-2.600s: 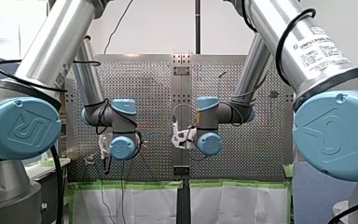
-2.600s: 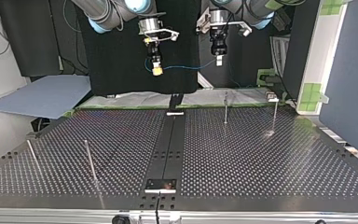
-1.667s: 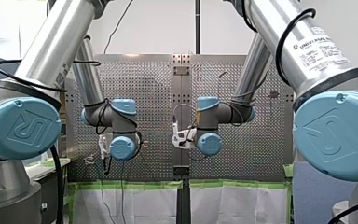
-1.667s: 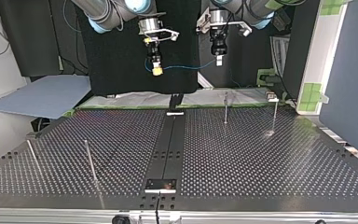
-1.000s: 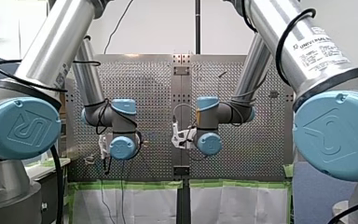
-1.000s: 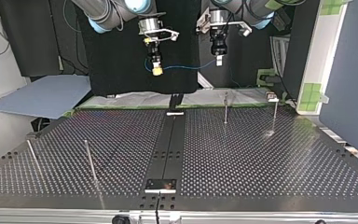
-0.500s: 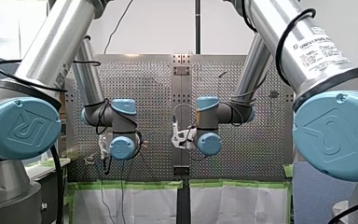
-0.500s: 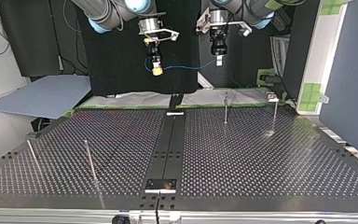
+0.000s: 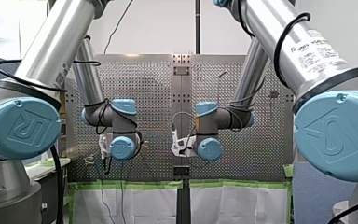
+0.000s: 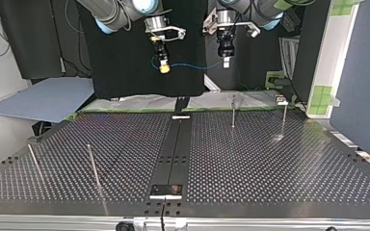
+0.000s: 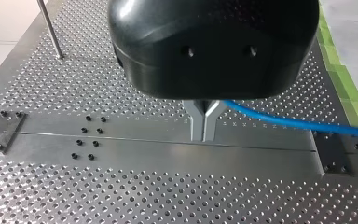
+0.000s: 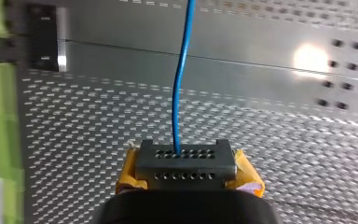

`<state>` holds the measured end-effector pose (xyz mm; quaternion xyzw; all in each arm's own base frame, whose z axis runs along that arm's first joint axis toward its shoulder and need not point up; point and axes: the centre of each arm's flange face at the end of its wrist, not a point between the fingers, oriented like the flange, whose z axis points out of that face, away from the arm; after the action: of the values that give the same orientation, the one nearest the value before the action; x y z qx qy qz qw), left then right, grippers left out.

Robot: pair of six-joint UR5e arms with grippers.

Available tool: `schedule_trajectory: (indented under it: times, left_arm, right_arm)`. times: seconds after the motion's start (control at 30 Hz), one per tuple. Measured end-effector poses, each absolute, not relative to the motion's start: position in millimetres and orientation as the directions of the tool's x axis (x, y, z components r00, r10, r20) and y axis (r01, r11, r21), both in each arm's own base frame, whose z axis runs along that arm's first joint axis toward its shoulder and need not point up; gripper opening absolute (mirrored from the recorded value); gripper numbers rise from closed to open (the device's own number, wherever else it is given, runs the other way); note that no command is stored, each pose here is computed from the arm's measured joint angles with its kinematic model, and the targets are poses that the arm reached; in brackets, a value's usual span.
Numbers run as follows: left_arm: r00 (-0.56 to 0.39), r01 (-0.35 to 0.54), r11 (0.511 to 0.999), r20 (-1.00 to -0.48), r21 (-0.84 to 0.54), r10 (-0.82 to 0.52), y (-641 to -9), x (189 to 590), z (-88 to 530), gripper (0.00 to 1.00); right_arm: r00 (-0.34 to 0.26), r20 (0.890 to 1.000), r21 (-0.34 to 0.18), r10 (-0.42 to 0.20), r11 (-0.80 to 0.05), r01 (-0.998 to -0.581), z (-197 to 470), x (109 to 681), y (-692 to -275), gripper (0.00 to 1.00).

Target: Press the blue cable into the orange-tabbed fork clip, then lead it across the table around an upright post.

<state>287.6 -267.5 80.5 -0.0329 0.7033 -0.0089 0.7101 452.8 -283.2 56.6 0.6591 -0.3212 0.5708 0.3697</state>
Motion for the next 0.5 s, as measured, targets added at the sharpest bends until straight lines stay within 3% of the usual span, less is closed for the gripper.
schedule_trajectory:
  times: [0.5]
  left_arm:
    - [0.011, -0.034, 0.998, -0.998, -0.059, -0.059, -267.5, 287.6, 80.5, 0.0]
  right_arm:
    - [0.157, 0.988, 0.126, -0.015, -0.522, -0.843, 49.5, 451.3, -281.4, 0.0]
